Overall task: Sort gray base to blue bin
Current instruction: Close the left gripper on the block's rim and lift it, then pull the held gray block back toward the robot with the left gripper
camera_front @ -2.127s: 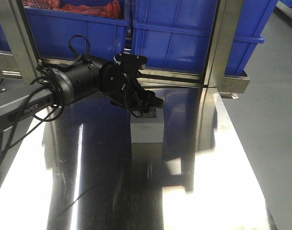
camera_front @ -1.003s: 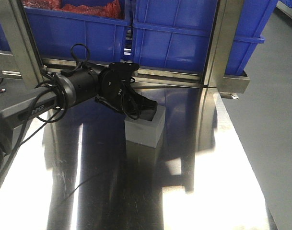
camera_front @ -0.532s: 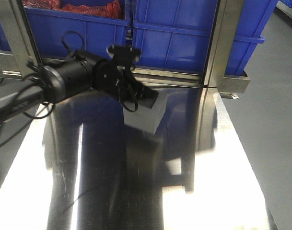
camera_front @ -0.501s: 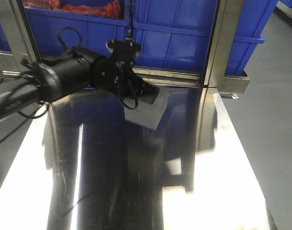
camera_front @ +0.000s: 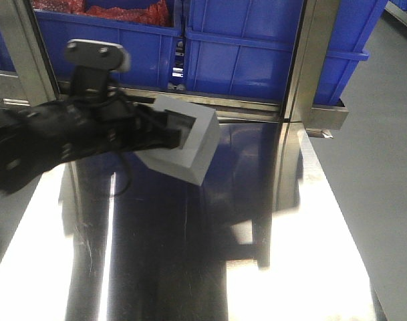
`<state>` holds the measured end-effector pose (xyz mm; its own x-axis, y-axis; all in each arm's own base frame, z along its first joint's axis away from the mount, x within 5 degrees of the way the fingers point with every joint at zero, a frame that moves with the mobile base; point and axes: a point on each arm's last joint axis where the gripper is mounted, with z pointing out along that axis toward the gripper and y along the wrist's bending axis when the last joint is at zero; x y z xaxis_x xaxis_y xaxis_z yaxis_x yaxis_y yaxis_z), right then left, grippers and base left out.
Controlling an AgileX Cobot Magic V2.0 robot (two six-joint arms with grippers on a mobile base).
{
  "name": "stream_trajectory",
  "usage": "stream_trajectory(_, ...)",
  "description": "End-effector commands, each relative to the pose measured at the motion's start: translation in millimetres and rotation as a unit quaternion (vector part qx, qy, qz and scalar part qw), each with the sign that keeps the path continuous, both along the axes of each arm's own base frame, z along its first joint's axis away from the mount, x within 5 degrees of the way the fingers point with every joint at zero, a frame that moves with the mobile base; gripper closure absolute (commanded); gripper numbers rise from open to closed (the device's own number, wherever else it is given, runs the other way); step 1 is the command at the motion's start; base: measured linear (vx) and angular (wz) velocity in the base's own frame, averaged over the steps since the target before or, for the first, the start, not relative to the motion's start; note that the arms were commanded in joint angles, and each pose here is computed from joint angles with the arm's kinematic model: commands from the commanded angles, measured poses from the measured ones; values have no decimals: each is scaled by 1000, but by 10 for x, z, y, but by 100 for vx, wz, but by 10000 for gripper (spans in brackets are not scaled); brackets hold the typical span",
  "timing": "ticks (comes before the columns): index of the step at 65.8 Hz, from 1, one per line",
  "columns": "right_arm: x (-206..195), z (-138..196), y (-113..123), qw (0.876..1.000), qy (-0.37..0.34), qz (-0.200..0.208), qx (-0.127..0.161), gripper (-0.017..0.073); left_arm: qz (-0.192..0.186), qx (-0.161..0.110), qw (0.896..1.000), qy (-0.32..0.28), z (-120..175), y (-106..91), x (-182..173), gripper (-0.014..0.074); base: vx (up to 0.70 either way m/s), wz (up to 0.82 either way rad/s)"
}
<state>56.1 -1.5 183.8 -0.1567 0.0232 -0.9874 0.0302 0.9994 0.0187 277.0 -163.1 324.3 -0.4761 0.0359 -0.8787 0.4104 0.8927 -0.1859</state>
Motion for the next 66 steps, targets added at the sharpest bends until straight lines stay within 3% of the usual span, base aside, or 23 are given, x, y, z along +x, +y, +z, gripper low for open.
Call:
stream_trajectory(1,20,49,-4,1000,-26,-1,-10,564,-2,-64,994,-93,340,173,-317,601,0,0)
stream_trajectory(19,20,49,-4,1000,-26,-1,-10,564,-6,-101,983,-155,201,610,-1063,601,0,0)
stream_trajectory(37,20,49,-4,1000,-26,-1,-10,564,-8,-151,959,-240,250,935,-1614,601,0,0)
stream_trajectory(52,20,49,-4,1000,-26,-1,-10,564,-9,-177,942,-286,381,1075,-1849,601,0,0)
stream_trajectory(66,20,49,-4,1000,-26,-1,-10,564,-9,-180,940,-291,393,1090,-1873,601,0,0)
